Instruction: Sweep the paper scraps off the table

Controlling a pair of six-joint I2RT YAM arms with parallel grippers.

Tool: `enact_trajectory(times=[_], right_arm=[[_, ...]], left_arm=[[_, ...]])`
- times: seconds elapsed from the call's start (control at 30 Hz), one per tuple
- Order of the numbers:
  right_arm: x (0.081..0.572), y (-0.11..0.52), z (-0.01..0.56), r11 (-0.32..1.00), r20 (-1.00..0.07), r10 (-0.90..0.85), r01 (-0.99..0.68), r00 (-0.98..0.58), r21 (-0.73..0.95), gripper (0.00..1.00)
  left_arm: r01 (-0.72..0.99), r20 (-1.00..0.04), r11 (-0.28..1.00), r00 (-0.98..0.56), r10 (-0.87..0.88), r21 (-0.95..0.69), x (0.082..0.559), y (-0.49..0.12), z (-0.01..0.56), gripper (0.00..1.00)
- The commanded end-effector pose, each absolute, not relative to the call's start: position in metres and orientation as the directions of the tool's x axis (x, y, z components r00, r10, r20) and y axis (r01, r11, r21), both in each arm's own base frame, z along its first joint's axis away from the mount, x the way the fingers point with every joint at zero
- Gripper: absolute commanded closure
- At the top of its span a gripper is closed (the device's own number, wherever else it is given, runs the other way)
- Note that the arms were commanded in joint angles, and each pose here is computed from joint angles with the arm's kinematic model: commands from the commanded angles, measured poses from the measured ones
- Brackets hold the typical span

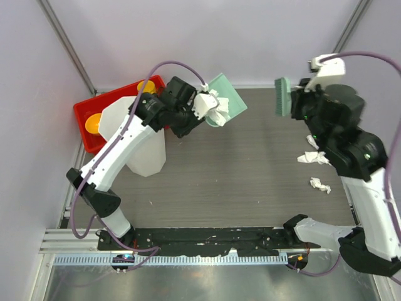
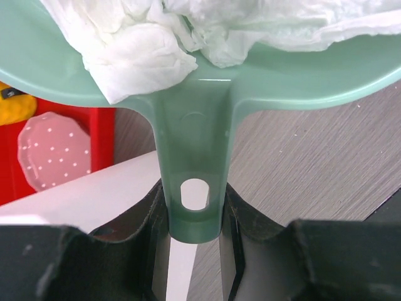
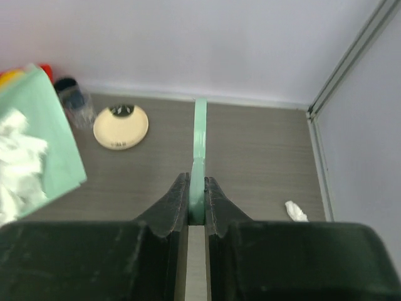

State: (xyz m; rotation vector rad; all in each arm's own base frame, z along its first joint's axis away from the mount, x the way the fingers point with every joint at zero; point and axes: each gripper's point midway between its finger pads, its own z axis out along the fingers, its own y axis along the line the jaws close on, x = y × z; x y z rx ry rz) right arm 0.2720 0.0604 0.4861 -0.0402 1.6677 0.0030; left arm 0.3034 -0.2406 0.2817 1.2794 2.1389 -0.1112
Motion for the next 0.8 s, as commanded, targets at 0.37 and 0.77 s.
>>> enact_trajectory(times=[0.37,0.77], right_arm=[[0.318,0.113,0.401,0.980,-0.952,-0.132,-0.179,-0.277,-0.084,0.99],[0.315,0.121,0.396,0.971,-0.952,-0.131,-0.228,-0.276,-0.067,0.99]], left_arm=[[0.517,-0.713,0.802,-0.438,0.548,0.299,0.318,-0.107,0.390,1.00],[0.279,-0.480,0.762,-0.639,0.601,0.584,0.272,0.066,0.376,1.00]])
